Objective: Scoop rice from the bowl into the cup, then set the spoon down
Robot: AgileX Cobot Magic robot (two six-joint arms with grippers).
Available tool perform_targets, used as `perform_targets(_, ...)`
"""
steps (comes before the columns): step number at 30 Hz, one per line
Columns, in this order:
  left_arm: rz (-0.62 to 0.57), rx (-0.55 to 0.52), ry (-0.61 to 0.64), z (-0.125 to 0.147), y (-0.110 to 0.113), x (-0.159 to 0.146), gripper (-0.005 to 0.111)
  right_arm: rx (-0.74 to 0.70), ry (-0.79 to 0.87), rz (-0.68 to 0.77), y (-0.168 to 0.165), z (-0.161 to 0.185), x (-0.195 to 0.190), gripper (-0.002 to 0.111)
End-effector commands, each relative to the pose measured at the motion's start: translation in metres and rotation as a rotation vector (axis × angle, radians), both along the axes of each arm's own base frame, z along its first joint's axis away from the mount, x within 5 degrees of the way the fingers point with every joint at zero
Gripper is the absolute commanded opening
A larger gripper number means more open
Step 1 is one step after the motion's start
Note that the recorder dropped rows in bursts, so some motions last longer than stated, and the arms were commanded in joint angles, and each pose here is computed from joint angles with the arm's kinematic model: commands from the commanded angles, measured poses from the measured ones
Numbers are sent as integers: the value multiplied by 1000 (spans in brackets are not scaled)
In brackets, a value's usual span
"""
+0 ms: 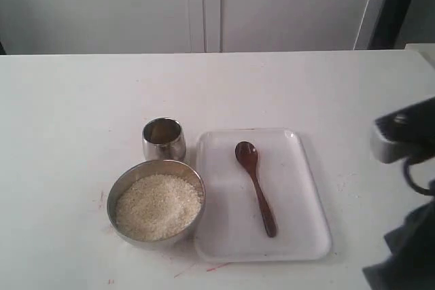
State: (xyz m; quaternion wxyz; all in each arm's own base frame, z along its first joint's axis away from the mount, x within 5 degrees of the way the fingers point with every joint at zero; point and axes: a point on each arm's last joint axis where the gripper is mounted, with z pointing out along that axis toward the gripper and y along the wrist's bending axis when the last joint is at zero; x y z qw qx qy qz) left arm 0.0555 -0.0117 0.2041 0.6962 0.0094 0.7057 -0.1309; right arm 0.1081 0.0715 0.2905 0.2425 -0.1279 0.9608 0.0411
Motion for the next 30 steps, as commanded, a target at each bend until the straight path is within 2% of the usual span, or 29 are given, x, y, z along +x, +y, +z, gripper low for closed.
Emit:
perform_targets(1,-1,-17,-5,2,0,0,14,78,-81,-6,-21,2,-25,0)
perform_targets(6,-1,-17,-5,2,0,0,14,138,-136,-4,-31,6,-37,0)
perform_targets(15,-1,-17,-5,2,0,0,14,215,-133,6,-28,9,-41,0)
perform_targets(21,-1,-17,-5,2,0,0,14,305,-344,52,-22,24,-29,0)
perform_targets(24,-1,-17,-5,2,0,0,14,402,-459,63,-20,30,-28,0)
perform_targets(27,-1,-17,-5,2,0,0,14,480,-549,20,-23,24,-27,0)
perform_targets(30,-1,-17,-5,2,0,0,14,551,-555,-89,-29,10,-27,0)
